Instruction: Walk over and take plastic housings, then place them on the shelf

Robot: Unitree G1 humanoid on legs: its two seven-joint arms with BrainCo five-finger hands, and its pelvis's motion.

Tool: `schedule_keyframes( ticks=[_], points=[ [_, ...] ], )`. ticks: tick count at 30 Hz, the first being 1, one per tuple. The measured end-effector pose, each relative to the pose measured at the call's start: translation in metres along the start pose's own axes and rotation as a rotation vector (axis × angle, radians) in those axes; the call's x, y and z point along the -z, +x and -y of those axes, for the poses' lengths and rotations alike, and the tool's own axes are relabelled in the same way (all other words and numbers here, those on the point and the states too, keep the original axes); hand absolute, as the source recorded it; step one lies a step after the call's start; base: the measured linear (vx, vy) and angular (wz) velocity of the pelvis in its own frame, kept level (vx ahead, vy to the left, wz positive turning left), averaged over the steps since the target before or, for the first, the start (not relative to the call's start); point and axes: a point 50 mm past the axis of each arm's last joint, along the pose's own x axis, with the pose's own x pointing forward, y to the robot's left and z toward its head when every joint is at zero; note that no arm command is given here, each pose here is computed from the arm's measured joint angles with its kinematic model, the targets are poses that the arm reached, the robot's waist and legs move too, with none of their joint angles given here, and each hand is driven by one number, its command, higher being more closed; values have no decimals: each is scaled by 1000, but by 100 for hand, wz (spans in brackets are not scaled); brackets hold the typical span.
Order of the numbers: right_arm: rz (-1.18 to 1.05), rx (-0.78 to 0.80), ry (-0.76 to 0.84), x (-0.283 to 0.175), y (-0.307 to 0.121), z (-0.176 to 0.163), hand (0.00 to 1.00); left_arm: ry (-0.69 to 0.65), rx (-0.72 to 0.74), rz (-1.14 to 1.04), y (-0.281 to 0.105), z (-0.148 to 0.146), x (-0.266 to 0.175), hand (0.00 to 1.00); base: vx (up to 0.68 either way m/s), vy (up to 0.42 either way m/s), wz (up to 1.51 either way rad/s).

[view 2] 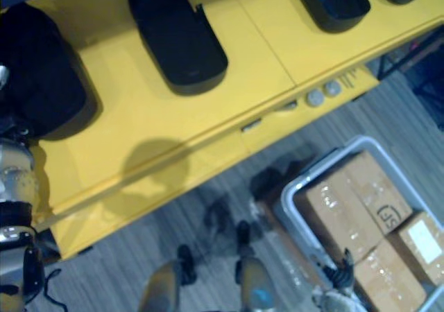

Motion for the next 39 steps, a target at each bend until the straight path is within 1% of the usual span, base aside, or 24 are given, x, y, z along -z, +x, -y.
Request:
schedule_keyframes(
  ticks=[24, 31, 34, 36, 37, 39],
  points=[
    [-16, -21, -3, 4, -3, -6, 0, 7, 18, -42, 1, 4, 4, 0, 0, 0, 0],
    [-24, -18, -8, 7, -5, -5, 0, -26, 8, -67, -3, 9, 15, 0, 0, 0, 0],
    [-26, -17, -9, 7, -5, -4, 0, -24, -43, -67, -3, 7, 15, 0, 0, 0, 0],
    [-28, -16, -10, 8, -6, -4, 0, 45, -110, -53, -4, 4, 15, 0, 0, 0, 0],
    [-29, -16, -10, 8, -6, -4, 0, 58, -133, -50, -4, 3, 14, 0, 0, 0, 0],
    [-31, -16, -7, 9, -7, -5, 0, 103, -258, -30, -5, -4, 12, 0, 0, 0, 0]
  ],
)
